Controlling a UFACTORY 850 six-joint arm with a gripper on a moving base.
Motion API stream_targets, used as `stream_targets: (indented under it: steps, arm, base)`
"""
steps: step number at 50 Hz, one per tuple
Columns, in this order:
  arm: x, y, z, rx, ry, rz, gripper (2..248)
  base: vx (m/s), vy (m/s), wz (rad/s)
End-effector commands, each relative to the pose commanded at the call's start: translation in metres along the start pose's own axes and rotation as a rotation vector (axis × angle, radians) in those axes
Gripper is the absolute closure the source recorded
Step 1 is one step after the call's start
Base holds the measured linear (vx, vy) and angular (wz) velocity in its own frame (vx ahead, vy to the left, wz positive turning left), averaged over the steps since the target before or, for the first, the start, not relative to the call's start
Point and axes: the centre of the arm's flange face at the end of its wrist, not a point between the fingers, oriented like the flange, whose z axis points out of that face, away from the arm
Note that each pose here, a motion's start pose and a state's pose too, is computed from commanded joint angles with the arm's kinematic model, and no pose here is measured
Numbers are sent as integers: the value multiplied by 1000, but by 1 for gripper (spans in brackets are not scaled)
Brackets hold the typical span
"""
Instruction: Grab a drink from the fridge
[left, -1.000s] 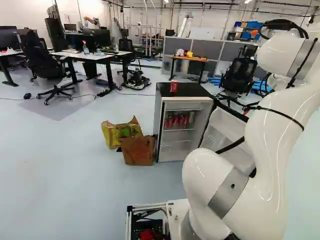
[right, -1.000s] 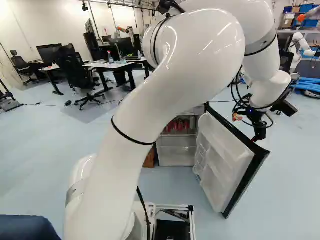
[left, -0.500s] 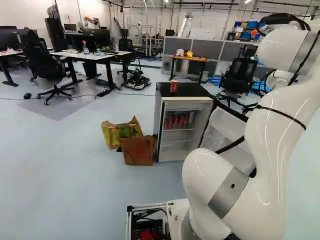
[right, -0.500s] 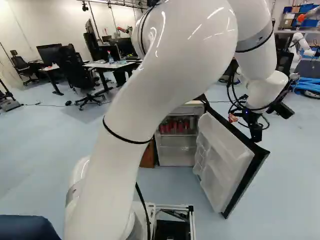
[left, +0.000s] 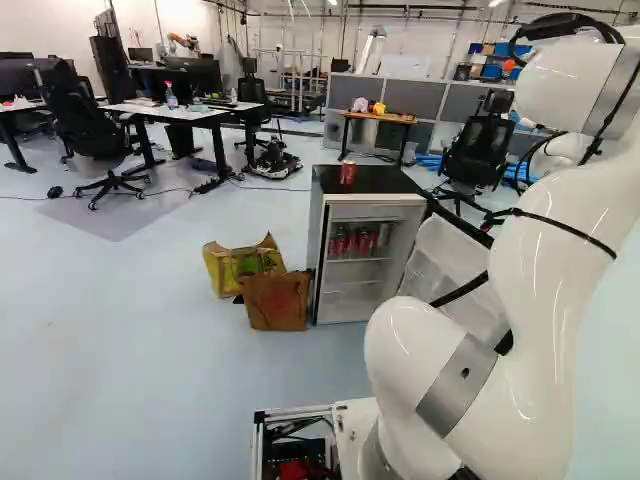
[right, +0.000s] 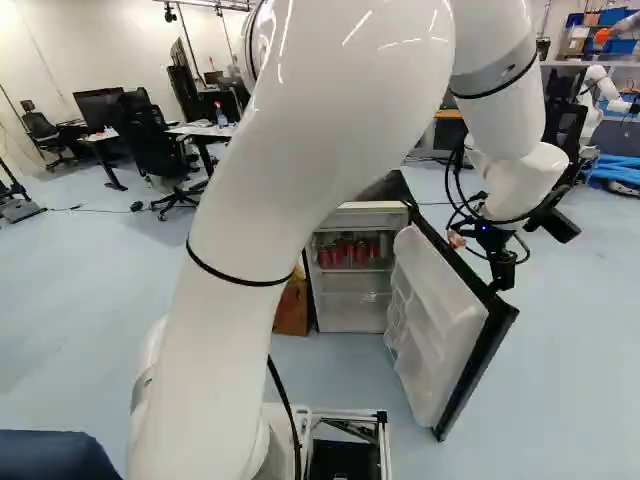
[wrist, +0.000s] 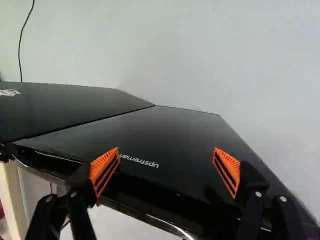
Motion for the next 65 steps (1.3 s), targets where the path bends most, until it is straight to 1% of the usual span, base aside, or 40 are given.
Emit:
stream_targets:
  steps: [32, 65]
  arm:
    - [-40, 5, -7, -8, -37, 4, 3]
    - [-87, -1, -12, -14, -79, -17, 3]
  base:
    - [0, 0, 0]
    - [0, 0, 0]
